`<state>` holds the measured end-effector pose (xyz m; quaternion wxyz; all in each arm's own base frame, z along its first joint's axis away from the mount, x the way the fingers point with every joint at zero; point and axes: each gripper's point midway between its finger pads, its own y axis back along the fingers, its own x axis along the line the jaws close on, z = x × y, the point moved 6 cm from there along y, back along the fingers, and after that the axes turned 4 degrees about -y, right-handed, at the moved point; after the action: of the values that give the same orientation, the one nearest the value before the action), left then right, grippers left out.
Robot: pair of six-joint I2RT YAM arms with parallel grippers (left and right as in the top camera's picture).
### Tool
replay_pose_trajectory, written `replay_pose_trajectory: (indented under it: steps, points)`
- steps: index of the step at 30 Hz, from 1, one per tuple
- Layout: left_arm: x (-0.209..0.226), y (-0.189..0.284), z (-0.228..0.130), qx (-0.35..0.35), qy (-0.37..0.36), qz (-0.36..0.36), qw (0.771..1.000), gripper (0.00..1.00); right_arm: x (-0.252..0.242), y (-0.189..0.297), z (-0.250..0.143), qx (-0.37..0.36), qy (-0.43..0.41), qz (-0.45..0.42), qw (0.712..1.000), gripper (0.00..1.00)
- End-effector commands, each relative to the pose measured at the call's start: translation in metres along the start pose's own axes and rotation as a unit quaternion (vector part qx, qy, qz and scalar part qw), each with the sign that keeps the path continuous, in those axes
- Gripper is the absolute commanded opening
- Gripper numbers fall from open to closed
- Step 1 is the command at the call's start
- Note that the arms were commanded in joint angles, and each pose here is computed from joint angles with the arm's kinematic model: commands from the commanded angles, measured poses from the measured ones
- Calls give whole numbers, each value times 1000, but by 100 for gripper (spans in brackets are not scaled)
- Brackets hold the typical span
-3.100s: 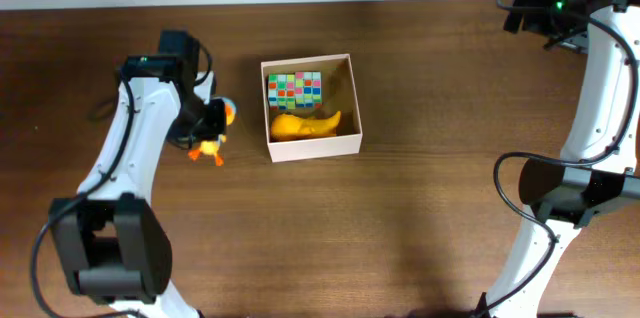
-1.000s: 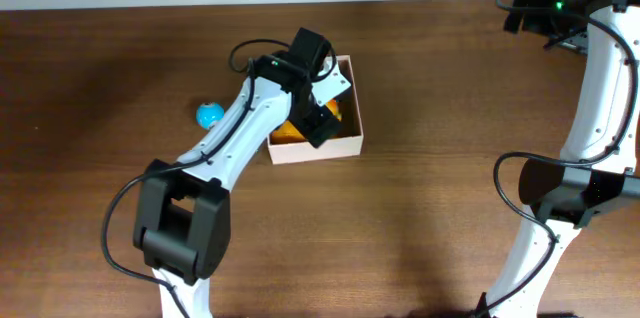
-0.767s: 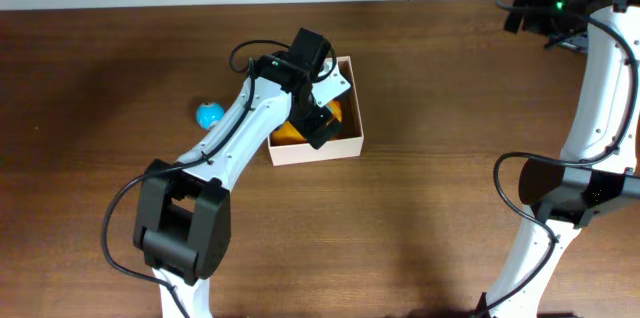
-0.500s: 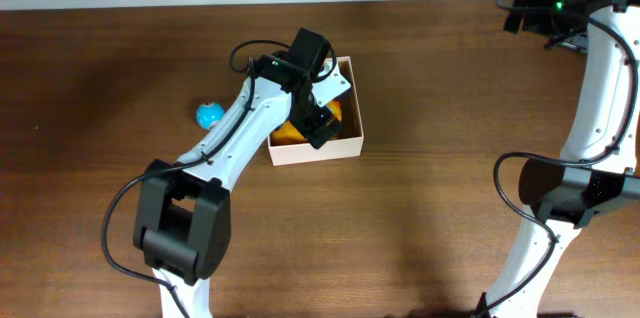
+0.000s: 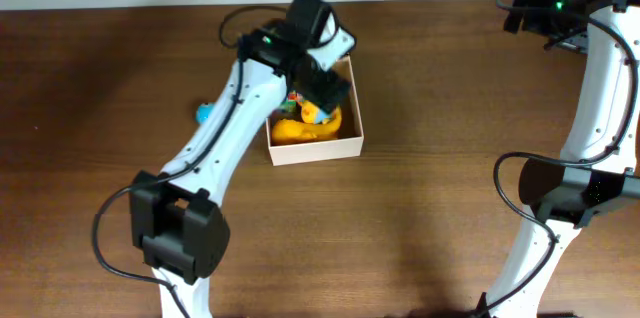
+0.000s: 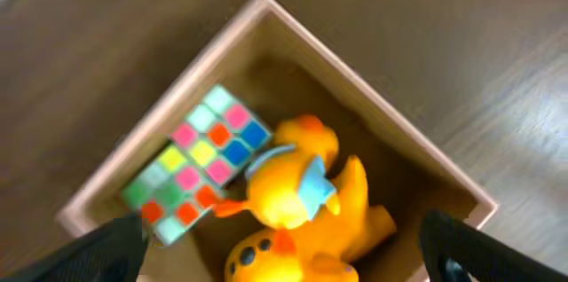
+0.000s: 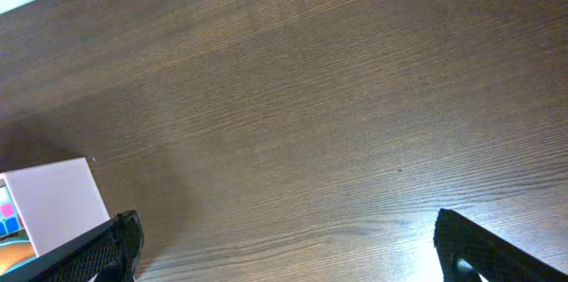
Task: Pack container
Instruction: 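Open the left gripper to drop the duck and lift out, then lower the left gripper onto the blue ball and grasp it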
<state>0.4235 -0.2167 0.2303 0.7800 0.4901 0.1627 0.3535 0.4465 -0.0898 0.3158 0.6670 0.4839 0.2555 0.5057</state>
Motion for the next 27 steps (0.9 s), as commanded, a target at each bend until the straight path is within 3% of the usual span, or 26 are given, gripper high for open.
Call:
replay_pose_trajectory:
  steps: [1, 4, 6, 8, 14, 27]
  points:
    - [29, 27, 3, -11, 78, 25, 997, 99, 2, 16, 1, -20, -2, 6, 1000, 99]
    - [50, 40, -13, 13, 109, 31, 993, 99, 2, 16, 1, -20, -2, 6, 1000, 99]
    - [69, 45, -29, 31, 171, 39, 984, 99, 2, 16, 1, -20, -2, 6, 1000, 99]
    - [93, 51, -48, 43, 253, 51, 965, 99, 2, 16, 1, -20, -2, 6, 1000, 99]
    - [146, 66, -94, 60, 402, 83, 910, 99, 2, 16, 1, -20, -2, 6, 1000, 99]
    - [166, 53, -144, 130, 435, 127, 882, 99, 2, 16, 1, -20, -2, 6, 1000, 99]
